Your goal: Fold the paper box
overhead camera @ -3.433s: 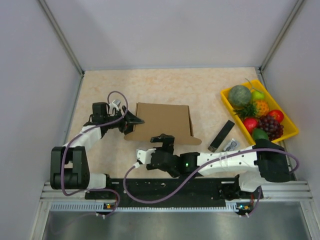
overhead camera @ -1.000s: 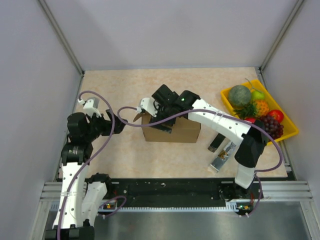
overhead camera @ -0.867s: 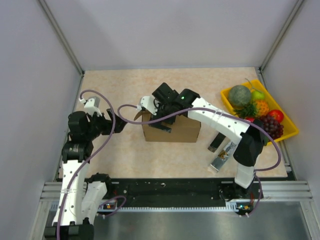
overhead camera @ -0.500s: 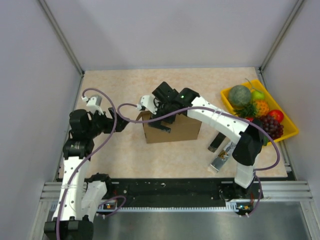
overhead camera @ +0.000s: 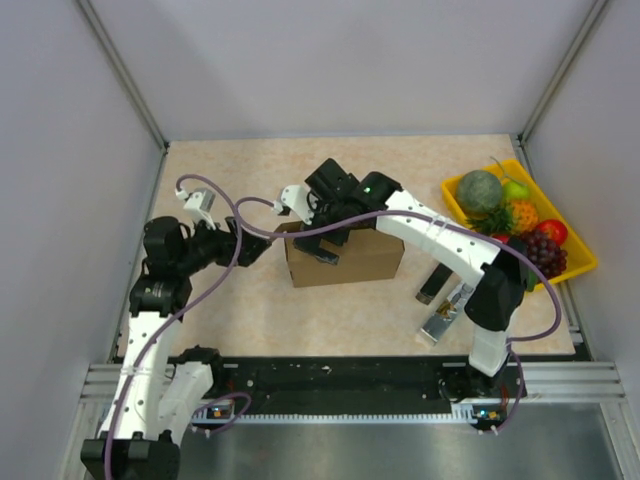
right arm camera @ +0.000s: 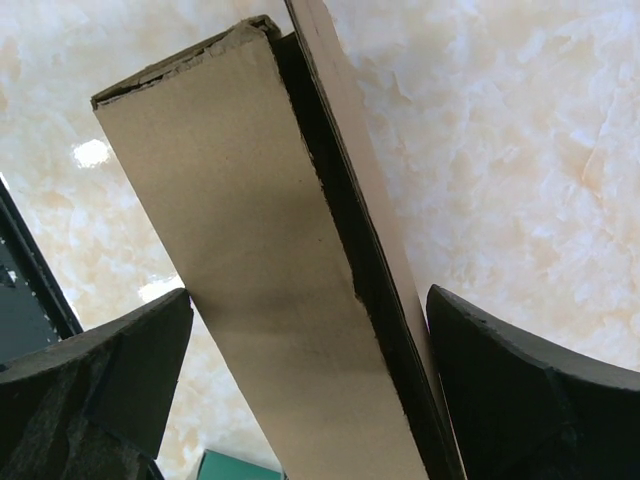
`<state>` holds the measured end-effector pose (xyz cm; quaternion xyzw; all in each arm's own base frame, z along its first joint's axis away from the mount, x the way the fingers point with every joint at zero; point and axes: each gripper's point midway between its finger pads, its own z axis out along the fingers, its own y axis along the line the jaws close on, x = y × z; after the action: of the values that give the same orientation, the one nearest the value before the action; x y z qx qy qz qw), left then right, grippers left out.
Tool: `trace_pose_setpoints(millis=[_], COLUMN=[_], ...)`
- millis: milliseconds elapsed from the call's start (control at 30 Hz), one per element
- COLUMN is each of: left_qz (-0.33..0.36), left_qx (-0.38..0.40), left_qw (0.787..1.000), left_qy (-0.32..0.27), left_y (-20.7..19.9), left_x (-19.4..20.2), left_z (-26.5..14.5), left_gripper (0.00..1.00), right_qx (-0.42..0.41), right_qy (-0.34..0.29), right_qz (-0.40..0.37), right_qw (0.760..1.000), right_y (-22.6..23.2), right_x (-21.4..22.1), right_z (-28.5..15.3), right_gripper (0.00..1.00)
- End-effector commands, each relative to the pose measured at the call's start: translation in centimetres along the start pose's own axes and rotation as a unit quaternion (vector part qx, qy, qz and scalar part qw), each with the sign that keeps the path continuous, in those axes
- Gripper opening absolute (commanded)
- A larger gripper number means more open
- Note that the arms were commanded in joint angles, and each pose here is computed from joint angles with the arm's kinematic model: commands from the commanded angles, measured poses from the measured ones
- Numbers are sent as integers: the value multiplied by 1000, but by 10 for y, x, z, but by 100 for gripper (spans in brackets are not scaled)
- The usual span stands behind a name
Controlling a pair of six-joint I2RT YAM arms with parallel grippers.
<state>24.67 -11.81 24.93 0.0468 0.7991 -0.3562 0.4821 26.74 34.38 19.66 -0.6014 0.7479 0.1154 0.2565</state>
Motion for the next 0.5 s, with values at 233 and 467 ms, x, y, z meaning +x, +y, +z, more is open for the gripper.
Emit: trace_pose_setpoints(millis=[233, 467], left_qz=[81, 125], left_qx=[-23, -67], left_qw=[996, 990], left_qy=[3, 22], left_y=[-18, -9], left_x=[-15, -31], left_z=[11, 19], left_gripper=[87, 78], right_qx=[53, 162], right_qy=[-117, -155], right_qz=[74, 248], right_qw=[989, 942], right_y=[-31, -67], right_x=[-44, -3], right_z=[-71, -143], right_gripper=[99, 99])
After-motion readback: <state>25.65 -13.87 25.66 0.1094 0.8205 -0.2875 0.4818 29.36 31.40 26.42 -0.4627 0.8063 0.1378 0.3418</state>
